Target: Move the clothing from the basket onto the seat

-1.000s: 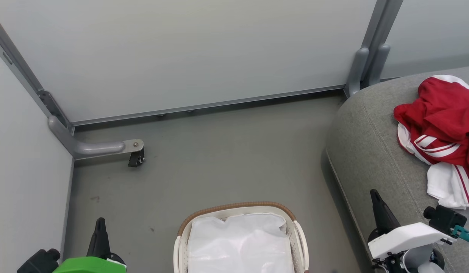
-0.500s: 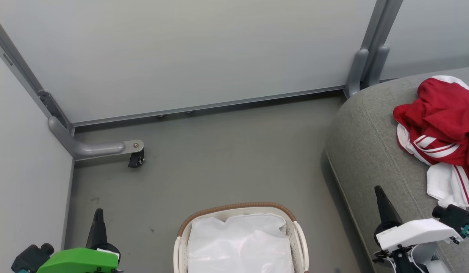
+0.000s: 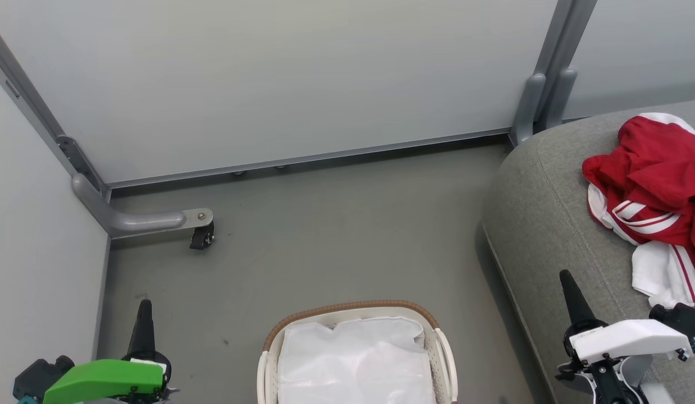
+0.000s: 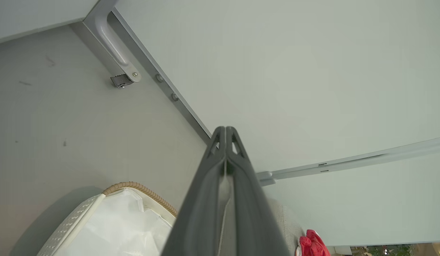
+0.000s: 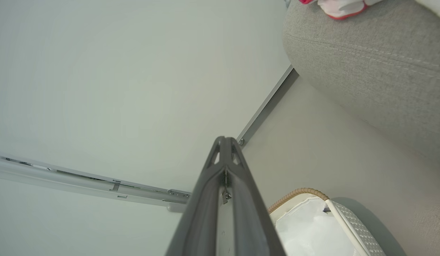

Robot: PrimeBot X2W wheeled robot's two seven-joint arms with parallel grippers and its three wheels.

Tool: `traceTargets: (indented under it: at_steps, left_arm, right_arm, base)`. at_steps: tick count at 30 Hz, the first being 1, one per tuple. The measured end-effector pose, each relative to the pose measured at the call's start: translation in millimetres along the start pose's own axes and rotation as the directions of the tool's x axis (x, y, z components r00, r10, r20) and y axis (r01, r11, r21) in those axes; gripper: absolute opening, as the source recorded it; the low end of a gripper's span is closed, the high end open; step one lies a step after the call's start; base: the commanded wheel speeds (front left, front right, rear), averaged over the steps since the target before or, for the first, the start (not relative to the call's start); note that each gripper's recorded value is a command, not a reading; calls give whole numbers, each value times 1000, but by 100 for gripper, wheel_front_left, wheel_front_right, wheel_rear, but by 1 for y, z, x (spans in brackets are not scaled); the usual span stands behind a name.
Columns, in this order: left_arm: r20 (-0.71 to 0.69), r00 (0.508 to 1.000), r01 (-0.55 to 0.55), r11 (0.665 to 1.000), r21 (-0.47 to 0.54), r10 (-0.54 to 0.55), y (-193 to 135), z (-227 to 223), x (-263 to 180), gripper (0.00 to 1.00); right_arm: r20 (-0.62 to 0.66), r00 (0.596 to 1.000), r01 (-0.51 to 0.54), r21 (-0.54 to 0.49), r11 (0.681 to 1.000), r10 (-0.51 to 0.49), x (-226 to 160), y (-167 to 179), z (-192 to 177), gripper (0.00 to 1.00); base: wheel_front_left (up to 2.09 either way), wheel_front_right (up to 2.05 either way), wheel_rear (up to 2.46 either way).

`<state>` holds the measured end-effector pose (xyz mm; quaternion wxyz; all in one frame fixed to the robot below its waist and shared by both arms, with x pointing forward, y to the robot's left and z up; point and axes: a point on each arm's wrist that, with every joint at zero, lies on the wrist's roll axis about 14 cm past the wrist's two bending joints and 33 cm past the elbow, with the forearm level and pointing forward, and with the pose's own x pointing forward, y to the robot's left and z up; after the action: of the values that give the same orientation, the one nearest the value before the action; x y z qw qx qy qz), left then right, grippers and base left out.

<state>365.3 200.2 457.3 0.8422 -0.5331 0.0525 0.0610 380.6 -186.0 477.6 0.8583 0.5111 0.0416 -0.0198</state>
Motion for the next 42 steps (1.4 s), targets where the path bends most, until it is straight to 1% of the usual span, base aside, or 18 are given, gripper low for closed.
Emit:
traceTargets:
  at_steps: [9,20,42]
  left_arm:
    - [3,1000,20,996,-85,-20,-7,4,3,0]
    - [4,999,47,984,-172,-47,-16,7,6,0]
    - [6,995,96,941,-326,-100,-31,13,11,0]
  right_arm:
    - [8,1000,-3,91,996,3,1,1,4,0]
    - [14,1000,-16,192,981,14,2,5,9,0]
    - [29,999,-48,362,931,40,3,11,18,0]
  base:
    - [0,0,0]
    - [0,0,0]
    - [0,0,0]
